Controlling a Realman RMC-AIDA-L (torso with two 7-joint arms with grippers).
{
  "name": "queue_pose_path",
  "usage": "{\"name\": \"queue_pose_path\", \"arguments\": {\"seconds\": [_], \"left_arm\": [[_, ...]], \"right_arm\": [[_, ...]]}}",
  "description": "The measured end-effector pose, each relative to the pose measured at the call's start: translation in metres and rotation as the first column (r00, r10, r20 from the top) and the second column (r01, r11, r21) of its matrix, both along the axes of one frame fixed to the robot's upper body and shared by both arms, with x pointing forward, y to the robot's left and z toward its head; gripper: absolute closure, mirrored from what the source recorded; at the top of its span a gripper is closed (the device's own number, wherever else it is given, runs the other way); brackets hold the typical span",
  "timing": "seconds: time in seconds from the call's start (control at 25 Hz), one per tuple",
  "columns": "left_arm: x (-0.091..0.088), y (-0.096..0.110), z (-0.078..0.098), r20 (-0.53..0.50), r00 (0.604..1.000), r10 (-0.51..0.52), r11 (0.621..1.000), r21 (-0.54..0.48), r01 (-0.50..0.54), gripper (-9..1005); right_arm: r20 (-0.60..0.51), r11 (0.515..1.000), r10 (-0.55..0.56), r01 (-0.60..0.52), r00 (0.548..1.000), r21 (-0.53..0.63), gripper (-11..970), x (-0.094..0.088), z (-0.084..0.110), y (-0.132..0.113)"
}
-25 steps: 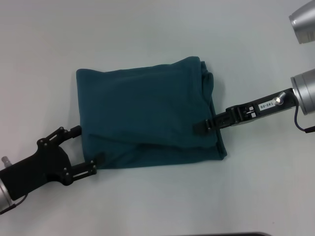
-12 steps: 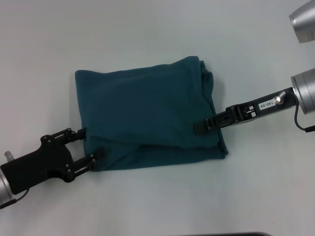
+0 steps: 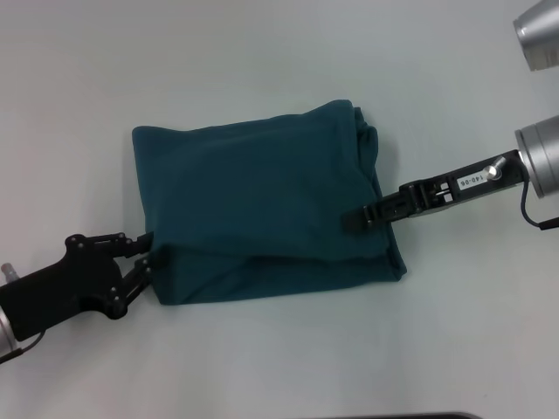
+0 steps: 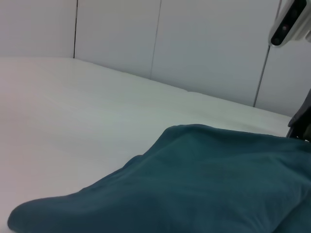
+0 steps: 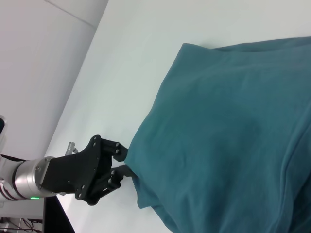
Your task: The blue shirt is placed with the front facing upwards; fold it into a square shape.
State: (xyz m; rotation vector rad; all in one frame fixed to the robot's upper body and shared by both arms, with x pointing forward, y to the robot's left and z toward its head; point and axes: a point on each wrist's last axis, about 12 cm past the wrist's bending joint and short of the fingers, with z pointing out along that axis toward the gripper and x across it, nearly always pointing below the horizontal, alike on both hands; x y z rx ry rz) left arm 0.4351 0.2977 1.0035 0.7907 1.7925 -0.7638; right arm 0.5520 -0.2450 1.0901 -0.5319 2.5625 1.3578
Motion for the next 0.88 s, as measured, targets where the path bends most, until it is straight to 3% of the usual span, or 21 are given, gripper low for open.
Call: {"name": "queue_pose_path", "arguments": {"seconds": [0.16, 0.36, 0.88], "left_arm": [[0.0009, 0.0010, 0.0019, 0.009, 1.000, -0.005, 1.000, 0.001, 0.005, 844], [0.0024, 0.0028, 0.0052, 0.023, 1.000, -0.012, 1.000, 0.000, 0.012, 997], [0.0067, 0.0020, 0.0075, 0.032, 0.999, -0.017, 1.000, 0.001, 0.017, 994]], "right_arm": [[0.002, 1.000, 0.003, -0.003, 1.000, 0.001, 376, 0.0009, 0.0009, 0.0012], [0.002, 1.000, 0.012, -0.012, 1.000, 0.003, 421, 0.0008, 0.0006, 0.0046], [-0.006, 1.000, 0.028, -0.028, 1.000, -0.011, 537, -0.0004, -0.0006, 0.0045]]}}
